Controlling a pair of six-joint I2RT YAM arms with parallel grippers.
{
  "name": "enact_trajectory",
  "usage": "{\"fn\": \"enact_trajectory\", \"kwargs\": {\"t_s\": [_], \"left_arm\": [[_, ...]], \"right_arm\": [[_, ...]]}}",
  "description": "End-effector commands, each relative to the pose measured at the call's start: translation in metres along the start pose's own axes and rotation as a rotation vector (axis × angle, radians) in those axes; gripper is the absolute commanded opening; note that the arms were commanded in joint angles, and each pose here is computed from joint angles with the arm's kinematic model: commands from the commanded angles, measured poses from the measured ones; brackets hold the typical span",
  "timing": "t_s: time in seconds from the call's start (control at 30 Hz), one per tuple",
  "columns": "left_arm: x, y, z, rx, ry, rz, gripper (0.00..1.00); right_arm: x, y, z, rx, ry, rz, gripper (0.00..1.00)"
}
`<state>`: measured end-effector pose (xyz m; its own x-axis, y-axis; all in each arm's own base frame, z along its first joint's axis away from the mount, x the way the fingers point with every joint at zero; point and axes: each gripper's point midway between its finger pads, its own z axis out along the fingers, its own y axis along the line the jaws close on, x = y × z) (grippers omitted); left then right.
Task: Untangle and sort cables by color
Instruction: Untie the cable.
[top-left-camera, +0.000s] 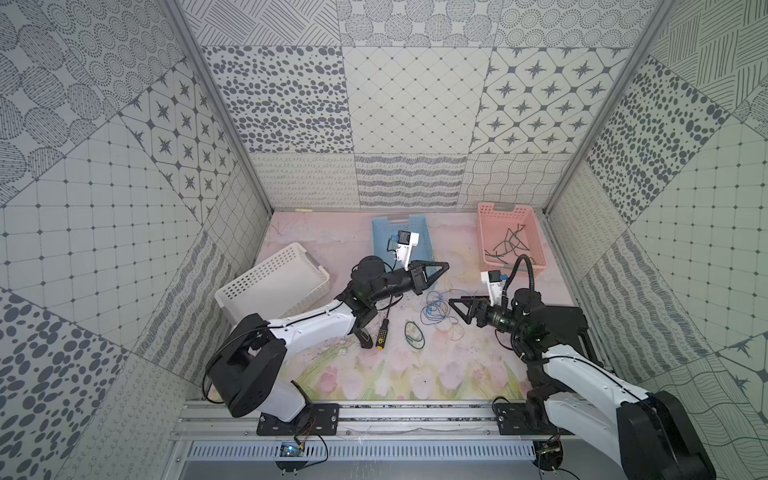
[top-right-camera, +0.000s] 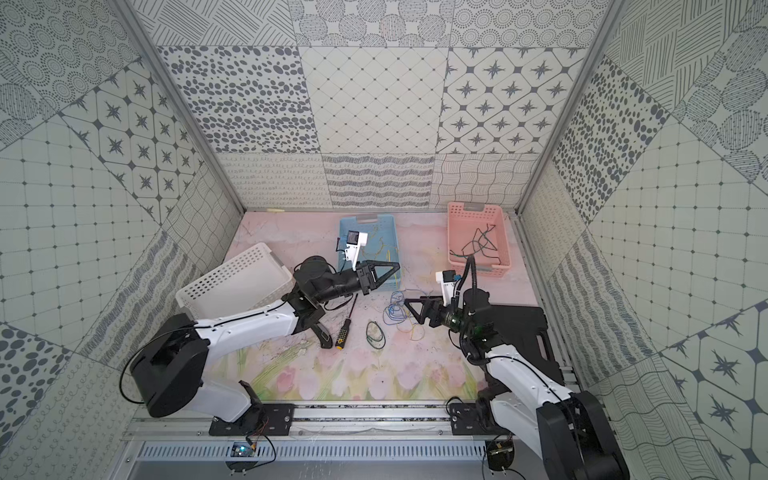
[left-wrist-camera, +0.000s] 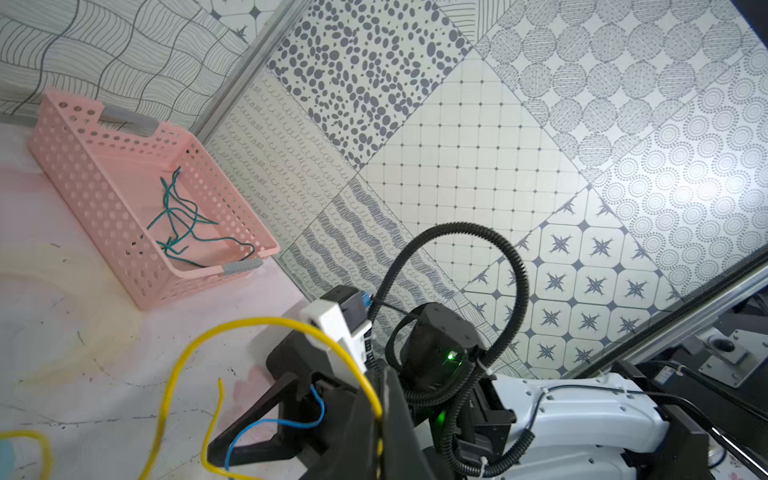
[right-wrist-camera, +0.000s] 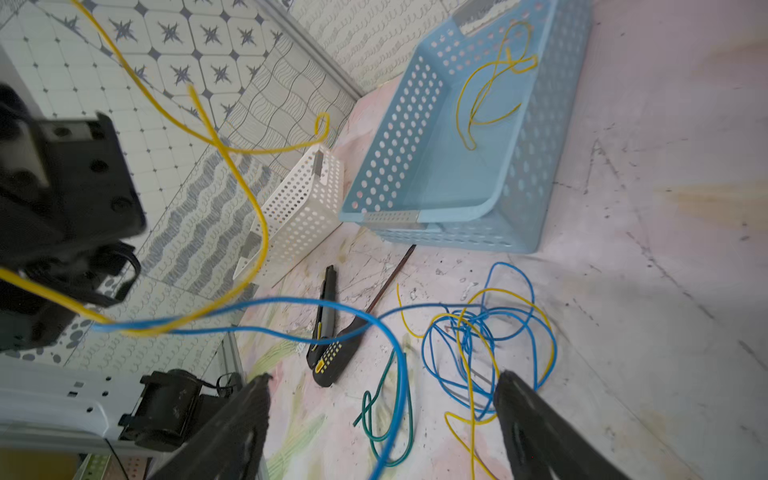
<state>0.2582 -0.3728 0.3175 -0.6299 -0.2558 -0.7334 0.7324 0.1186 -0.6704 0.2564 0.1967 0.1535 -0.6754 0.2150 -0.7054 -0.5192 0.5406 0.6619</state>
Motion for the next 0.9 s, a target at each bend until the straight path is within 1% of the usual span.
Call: {"fn": "enact_trajectory", "kwargs": {"t_s": [0.0, 0.13, 0.2, 0.3, 0.4, 0.43, 0.5, 0.53, 0.57, 0.6, 0.67, 0.73, 0.8, 0.87], "left_arm": [[-0.004, -0.016, -0.011, -0.068, 0.1, 0.085, 0.0], [-0.019, -0.033, -0.014, -0.068, 0.091, 0.102, 0.0], [-0.024, -0.039, -0.014, -0.06, 0.086, 0.092, 0.0], [-0.029, -0.046, -0.012, -0.05, 0.074, 0.075, 0.0], [-0.028, -0.055, -0.009, -0.035, 0.07, 0.076, 0.0], [-0.028, -0.058, -0.008, -0.028, 0.071, 0.076, 0.0], [-0.028, -0.066, -0.009, -0.015, 0.07, 0.082, 0.0], [-0.029, -0.069, -0.01, -0.016, 0.069, 0.094, 0.0], [-0.031, -0.069, -0.012, -0.028, 0.066, 0.111, 0.0], [-0.032, -0.066, -0.014, -0.056, 0.064, 0.133, 0.0], [-0.035, -0.057, -0.02, -0.122, 0.056, 0.186, 0.0], [-0.038, -0.044, -0.025, -0.185, 0.056, 0.228, 0.0], [-0.042, -0.025, -0.029, -0.25, 0.06, 0.232, 0.0], [-0.048, -0.003, -0.032, -0.308, 0.069, 0.205, 0.0]], "right_arm": [[-0.016, 0.024, 0.004, -0.054, -0.051, -0.171, 0.87], [-0.01, 0.022, 0.01, -0.037, -0.052, -0.199, 0.9], [-0.007, 0.026, 0.016, -0.066, -0.063, -0.205, 0.91], [-0.004, 0.045, 0.032, -0.157, -0.109, -0.245, 0.91], [-0.004, 0.052, 0.053, -0.183, -0.127, -0.249, 0.9], [-0.006, 0.047, 0.058, -0.169, -0.135, -0.226, 0.87], [-0.004, 0.03, 0.064, -0.097, -0.128, -0.171, 0.74], [0.0, 0.023, 0.064, -0.054, -0.103, -0.165, 0.69], [-0.001, 0.019, 0.063, -0.02, -0.091, -0.168, 0.65], [-0.001, 0.011, 0.061, 0.041, -0.075, -0.164, 0.62], [-0.004, 0.009, 0.051, 0.093, -0.074, -0.187, 0.63], [-0.007, 0.008, 0.038, 0.127, -0.111, -0.2, 0.66], [-0.011, 0.004, 0.027, 0.172, -0.135, -0.208, 0.73], [-0.015, 0.001, 0.015, 0.226, -0.158, -0.23, 0.77]]}}
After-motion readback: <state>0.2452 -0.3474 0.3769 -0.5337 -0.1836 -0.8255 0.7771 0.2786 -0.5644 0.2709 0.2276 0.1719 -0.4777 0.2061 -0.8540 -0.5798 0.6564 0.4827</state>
